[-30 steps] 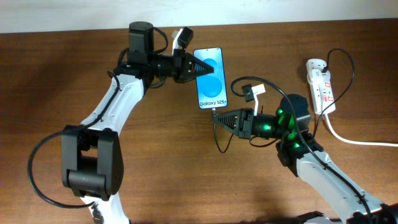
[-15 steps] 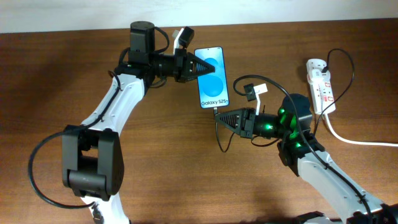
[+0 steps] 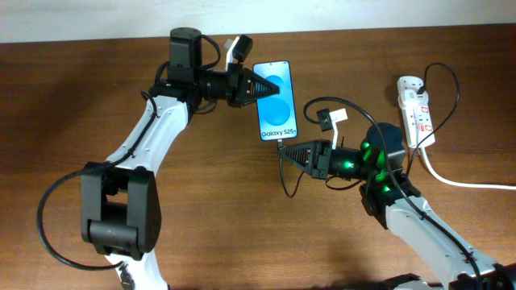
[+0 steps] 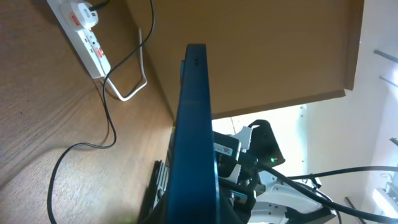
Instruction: Plug charger to phone and switch on socket
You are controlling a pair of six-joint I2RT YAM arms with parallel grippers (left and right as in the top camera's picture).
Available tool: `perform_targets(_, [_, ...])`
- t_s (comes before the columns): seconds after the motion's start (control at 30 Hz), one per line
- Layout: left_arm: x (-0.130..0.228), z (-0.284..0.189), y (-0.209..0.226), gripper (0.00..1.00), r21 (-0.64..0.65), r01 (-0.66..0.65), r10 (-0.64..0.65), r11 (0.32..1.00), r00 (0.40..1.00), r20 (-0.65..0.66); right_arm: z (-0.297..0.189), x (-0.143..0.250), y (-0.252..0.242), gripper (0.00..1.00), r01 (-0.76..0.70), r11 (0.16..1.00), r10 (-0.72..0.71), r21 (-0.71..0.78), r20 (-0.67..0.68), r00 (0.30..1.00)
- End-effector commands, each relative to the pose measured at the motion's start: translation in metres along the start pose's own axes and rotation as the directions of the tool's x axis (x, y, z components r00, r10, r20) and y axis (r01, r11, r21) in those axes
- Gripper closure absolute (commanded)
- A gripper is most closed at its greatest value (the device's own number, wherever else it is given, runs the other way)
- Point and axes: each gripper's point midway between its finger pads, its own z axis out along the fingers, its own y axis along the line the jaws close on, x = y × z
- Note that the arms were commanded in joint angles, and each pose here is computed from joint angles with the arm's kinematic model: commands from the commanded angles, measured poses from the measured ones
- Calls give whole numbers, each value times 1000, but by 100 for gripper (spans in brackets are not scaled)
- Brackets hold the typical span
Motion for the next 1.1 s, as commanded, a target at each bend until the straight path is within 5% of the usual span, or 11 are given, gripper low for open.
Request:
perform_targets(0.0, [21, 17, -20, 100, 99, -5, 16, 995, 993, -114, -11, -40, -14, 96, 36, 993, -54, 110, 164, 985])
perform_targets(1.07, [25, 22, -20, 100, 102, -1, 14, 995, 992, -126, -18, -48, -18, 94, 10, 992, -35, 122, 198, 980])
